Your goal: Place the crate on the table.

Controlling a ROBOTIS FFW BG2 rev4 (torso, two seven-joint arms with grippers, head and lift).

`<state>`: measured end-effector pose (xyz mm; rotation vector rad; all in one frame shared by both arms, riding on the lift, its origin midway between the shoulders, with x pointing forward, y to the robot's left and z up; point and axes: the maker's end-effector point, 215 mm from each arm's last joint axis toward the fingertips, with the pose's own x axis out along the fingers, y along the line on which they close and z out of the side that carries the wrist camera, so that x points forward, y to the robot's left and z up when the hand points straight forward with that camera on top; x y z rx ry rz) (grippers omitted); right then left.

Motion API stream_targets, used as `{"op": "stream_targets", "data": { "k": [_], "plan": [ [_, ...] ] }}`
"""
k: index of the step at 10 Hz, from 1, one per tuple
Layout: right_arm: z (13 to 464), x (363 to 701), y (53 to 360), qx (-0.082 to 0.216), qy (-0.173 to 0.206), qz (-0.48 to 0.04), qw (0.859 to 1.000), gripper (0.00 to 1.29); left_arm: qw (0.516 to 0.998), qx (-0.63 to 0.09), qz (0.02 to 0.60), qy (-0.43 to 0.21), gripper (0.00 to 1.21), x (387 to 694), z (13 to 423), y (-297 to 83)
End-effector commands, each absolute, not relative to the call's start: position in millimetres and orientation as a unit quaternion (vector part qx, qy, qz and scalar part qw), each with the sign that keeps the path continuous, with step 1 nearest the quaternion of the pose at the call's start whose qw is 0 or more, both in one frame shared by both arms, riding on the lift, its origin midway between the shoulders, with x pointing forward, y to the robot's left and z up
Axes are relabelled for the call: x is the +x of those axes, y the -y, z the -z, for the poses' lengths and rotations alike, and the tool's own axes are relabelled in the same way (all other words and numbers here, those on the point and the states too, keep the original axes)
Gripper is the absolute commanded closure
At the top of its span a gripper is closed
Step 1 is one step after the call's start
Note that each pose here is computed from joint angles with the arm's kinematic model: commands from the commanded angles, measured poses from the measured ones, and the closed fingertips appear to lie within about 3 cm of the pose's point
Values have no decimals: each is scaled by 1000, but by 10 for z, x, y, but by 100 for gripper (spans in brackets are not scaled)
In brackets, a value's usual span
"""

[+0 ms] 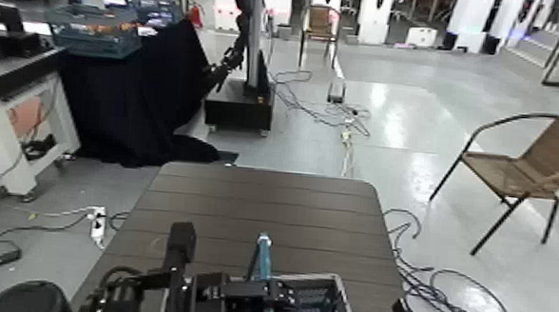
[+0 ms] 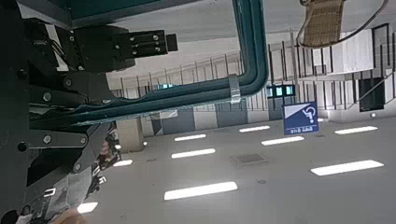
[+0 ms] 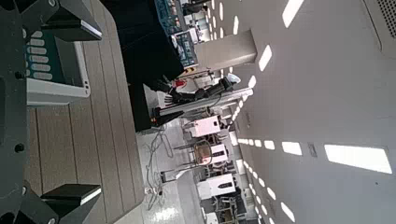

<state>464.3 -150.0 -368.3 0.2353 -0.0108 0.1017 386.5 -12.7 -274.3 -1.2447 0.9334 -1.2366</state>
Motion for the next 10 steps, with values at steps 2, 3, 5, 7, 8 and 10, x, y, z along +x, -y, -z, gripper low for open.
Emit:
{"op": "stream_targets", "data": {
  "k": [2,3,5,7,8,10],
  "plan": [
    [3683,4643,1500,117,5,-51,992,15,545,-526,521,-393,115,3870,2739,123],
    [3683,4643,1500,117,5,-51,992,15,545,-526,521,-393,115,3870,2739,123],
    [3682,4644,1497,118,5,-50,992,15,544,-527,521,-393,115,3879,2748,137],
    [3691,4641,1489,118,5,-51,992,15,546,-527,516,-397,115,3973,2779,164],
    [3686,4644,1483,118,5,-52,992,15,551,-527,511,-398,115,4056,2804,169],
    [3693,4644,1482,119,4,-52,992,15,569,-520,504,-389,115,4317,2894,136]
  ]
}}
